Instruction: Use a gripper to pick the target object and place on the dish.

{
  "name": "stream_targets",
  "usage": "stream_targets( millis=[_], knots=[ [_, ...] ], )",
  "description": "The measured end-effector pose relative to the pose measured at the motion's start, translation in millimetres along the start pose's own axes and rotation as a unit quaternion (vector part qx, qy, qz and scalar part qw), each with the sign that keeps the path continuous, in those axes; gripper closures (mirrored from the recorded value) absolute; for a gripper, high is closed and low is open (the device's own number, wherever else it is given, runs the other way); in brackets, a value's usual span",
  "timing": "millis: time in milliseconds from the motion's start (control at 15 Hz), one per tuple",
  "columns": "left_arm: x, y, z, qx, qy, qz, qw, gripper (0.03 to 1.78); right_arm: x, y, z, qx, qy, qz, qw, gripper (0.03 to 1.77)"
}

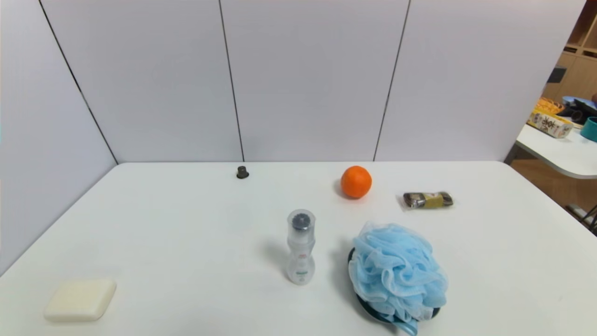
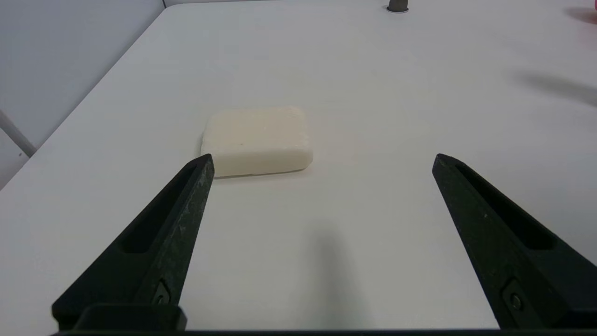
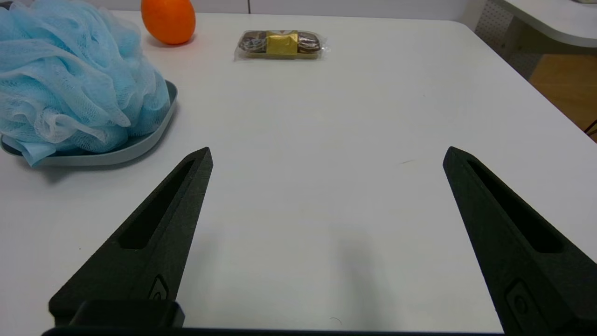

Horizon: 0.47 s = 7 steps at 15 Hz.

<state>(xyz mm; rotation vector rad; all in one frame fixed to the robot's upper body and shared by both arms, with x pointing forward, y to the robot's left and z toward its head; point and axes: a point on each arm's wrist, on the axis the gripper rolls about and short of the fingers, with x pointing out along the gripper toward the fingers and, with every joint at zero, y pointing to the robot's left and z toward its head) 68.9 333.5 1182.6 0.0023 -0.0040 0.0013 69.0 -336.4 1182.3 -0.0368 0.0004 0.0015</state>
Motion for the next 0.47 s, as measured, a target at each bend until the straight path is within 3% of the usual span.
stream_targets(
  millis=[467],
  knots=[
    [0.0,0.0,0.0,0.000,0.000,0.000,1.0000,0.12,0.0,0.1,0.1,-0.007,-0.001,0.003,1.0000,0.09]
  ],
)
